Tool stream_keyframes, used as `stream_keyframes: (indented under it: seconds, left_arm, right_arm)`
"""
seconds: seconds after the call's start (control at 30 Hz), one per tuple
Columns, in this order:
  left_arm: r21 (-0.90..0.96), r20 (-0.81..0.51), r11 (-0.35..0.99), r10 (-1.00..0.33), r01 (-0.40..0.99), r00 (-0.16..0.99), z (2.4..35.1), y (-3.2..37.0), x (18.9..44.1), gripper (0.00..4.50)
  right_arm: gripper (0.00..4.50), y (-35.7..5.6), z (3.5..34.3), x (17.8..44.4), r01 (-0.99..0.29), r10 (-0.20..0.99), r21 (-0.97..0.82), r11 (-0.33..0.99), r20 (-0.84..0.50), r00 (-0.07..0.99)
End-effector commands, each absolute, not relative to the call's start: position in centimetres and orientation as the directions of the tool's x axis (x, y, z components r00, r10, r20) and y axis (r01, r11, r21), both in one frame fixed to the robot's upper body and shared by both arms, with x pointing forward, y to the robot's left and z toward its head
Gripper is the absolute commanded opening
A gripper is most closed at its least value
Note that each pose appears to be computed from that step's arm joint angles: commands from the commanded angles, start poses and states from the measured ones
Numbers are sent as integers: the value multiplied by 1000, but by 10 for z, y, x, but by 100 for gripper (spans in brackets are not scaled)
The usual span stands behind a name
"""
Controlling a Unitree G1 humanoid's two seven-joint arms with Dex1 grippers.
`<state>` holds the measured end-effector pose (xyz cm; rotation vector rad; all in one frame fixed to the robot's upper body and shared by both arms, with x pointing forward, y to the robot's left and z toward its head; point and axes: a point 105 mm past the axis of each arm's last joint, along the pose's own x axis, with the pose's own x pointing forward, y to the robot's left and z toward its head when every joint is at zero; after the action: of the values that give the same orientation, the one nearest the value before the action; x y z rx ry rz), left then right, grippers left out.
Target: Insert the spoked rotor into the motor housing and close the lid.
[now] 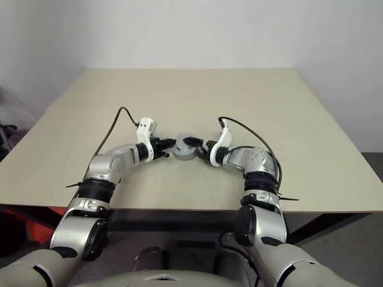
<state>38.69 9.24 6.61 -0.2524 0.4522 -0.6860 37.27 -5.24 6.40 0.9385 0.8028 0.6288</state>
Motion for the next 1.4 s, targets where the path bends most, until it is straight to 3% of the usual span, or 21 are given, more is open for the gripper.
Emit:
stream_keyframes:
  seconds: [0.03, 0.17, 0.23, 0.4, 0.77, 1.13, 1.4]
  left_arm:
    - [-386, -359, 735, -677, 558, 642, 52, 82, 379, 0]
    - [-380, -362, 739, -672, 556, 646, 52, 83, 380, 0]
    - [-379, -361, 741, -670, 555, 648, 52, 84, 380, 0]
    - [-377, -361, 743, -668, 553, 651, 52, 84, 380, 0]
    - [-372, -358, 746, -665, 553, 656, 52, 85, 382, 0]
    - [-367, -351, 750, -659, 550, 665, 53, 87, 384, 0]
    - [-442, -146, 785, -540, 434, 829, 94, 131, 408, 0]
  right_arm:
    - [446, -24, 78, 377, -174, 806, 900, 401, -256, 533]
    - [429, -21, 64, 382, -167, 772, 865, 473, -315, 552]
    - [385, -21, 63, 382, -165, 771, 864, 475, -319, 551]
    - [220, -18, 70, 383, -199, 788, 869, 453, -286, 545]
    - [204, -27, 71, 390, -198, 768, 857, 475, -294, 569]
    - [202, -18, 70, 379, -233, 808, 859, 456, -290, 512]
    - [201, -36, 82, 396, -108, 767, 930, 351, -219, 602]
